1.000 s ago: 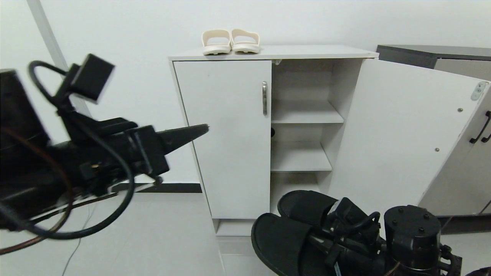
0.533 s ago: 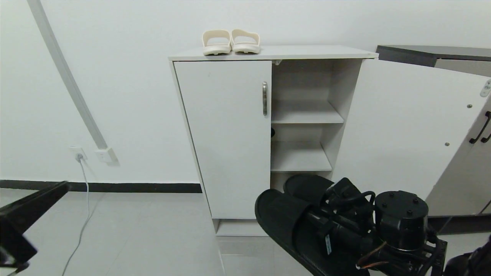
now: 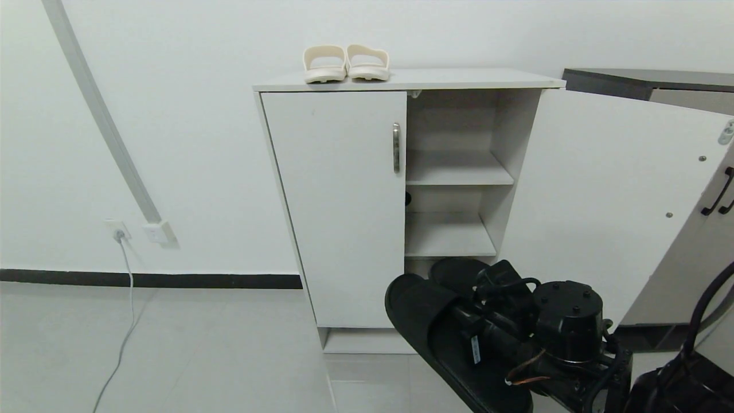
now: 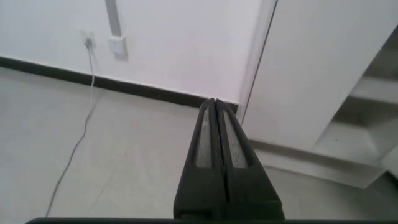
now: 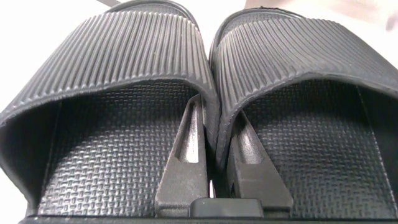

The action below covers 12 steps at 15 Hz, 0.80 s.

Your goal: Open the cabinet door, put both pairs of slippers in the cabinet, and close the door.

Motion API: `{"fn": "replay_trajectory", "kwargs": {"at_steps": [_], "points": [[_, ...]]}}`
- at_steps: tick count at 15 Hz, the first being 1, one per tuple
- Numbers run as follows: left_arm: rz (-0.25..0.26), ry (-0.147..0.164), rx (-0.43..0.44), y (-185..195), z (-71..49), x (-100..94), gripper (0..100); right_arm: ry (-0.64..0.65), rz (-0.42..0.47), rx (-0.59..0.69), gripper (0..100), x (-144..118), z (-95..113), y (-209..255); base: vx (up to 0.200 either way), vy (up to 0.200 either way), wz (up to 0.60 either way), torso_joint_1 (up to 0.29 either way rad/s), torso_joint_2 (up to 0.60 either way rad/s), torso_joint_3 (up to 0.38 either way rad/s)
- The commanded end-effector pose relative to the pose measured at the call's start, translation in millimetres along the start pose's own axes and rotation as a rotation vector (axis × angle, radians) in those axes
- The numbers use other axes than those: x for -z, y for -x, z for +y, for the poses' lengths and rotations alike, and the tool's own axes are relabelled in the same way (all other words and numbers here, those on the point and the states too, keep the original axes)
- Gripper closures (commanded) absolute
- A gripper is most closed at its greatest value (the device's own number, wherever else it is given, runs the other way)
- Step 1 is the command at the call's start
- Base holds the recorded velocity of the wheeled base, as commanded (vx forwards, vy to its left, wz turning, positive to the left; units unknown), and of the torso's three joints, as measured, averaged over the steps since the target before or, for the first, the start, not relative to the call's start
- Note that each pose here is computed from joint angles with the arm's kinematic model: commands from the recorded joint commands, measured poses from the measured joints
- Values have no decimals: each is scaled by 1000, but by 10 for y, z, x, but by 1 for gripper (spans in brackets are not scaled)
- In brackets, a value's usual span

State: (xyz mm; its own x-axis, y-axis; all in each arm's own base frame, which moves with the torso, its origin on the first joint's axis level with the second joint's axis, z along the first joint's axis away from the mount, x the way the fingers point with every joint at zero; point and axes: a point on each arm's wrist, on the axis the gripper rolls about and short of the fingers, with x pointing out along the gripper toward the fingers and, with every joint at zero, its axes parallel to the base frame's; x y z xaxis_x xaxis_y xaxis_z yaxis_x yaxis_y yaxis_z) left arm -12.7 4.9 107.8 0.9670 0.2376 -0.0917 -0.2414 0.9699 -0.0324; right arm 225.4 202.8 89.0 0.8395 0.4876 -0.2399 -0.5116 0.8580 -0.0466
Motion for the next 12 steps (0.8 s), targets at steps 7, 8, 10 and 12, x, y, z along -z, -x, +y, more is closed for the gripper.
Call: {"fn": "replay_trajectory", "kwargs": {"at_steps": [7, 8, 10, 12], "points": [[-130, -89, 215, 82, -8, 295, 100, 2, 6, -1, 100, 25, 11, -9, 0, 0, 0, 0, 0, 0], [-74, -99, 228, 80, -9, 343, 100, 1, 2, 1, 100, 14, 8, -16, 0, 0, 0, 0, 0, 0], [-92, -102, 249, 80, -14, 331, 100, 2, 5, 8, 100, 26, 9, -28, 0, 0, 0, 0, 0, 0], [-91, -101, 258, 81, -16, 331, 100, -1, 0, 11, 100, 15, 10, -34, 0, 0, 0, 0, 0, 0]]}}
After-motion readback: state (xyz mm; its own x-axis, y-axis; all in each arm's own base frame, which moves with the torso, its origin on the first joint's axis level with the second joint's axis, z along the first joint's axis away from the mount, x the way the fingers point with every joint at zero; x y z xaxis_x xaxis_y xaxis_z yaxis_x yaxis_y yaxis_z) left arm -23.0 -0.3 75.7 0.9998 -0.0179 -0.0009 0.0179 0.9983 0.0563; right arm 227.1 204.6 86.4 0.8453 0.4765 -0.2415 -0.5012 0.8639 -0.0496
